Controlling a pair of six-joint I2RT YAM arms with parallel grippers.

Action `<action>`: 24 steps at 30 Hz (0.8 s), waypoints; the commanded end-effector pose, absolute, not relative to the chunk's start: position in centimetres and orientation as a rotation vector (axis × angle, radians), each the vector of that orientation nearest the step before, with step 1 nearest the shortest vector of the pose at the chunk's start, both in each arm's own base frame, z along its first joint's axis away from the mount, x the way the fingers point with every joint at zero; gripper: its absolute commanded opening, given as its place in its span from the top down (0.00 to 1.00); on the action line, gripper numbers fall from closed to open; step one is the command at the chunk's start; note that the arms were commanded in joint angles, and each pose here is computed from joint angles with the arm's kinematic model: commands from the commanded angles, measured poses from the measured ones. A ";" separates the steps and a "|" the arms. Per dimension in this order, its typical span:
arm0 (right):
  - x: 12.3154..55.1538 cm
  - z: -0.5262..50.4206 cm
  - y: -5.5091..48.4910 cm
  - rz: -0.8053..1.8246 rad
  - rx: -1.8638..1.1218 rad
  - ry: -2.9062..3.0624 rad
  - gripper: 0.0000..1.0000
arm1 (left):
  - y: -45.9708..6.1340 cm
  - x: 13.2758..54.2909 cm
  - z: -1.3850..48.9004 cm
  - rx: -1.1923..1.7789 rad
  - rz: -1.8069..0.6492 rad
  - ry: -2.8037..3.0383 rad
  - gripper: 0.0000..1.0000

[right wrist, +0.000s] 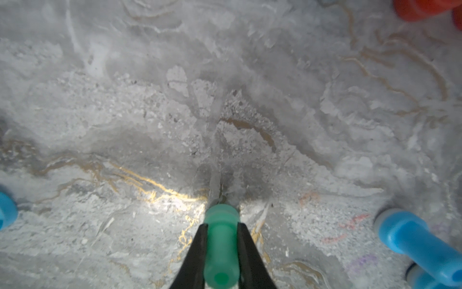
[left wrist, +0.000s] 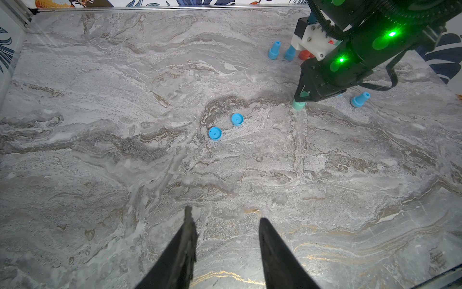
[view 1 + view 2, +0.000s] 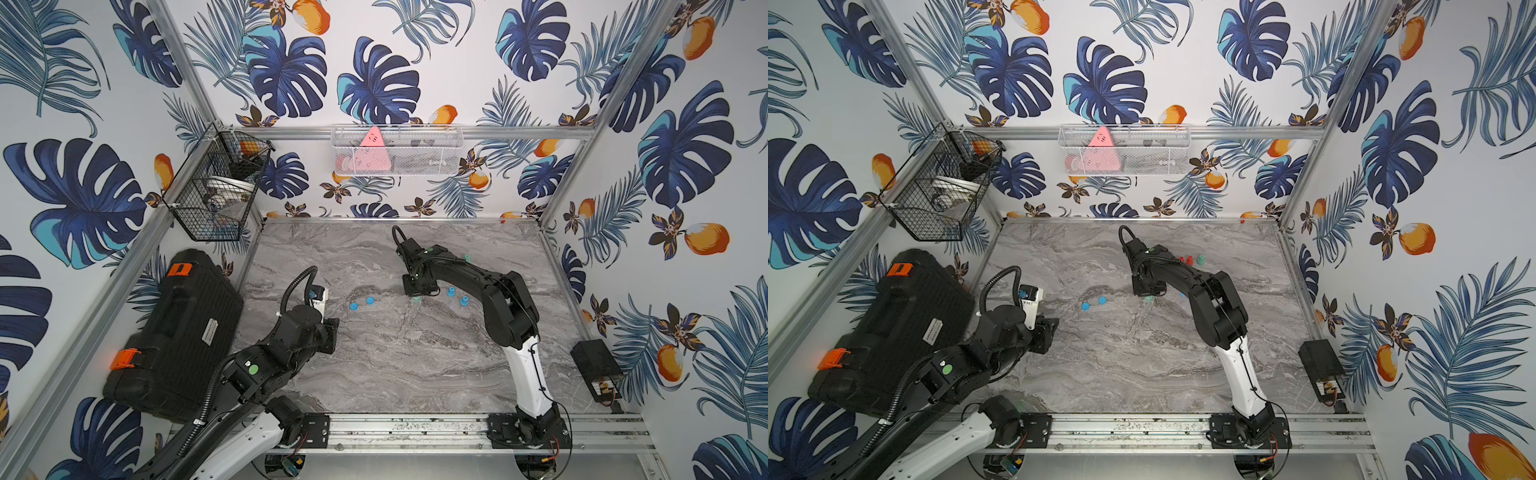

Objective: Close the stamp cap
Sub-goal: Close the cover of the stamp, then move the stamp at the center of the board.

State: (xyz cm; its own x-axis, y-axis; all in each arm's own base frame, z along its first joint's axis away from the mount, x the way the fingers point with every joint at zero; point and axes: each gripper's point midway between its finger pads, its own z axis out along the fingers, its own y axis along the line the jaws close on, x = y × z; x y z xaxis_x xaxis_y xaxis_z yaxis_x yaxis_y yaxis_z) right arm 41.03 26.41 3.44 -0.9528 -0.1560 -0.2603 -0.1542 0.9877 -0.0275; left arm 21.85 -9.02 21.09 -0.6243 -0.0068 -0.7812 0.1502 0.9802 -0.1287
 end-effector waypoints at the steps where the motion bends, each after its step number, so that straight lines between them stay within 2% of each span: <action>1: 41.5 3.6 24.7 -0.080 -0.214 2.882 0.84 | -8.9 21.9 21.2 0.101 -0.221 2.230 0.54; 12: 45.6 7.1 19.4 -0.057 -0.028 2.826 0.84 | -8.9 21.9 21.3 0.103 -0.221 2.230 0.54; 24: 48.8 7.8 8.5 -0.061 0.302 2.784 0.84 | -9.0 21.9 21.2 0.107 -0.224 2.232 0.54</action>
State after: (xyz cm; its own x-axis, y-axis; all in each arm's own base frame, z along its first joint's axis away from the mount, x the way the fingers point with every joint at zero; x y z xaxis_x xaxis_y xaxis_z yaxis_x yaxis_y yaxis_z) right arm 48.38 9.46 7.32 -0.9313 0.1776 -0.3181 0.1956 0.9804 -0.0251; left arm 21.84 -9.01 21.12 -0.6233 -0.0073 -0.7819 0.1505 0.9801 -0.1292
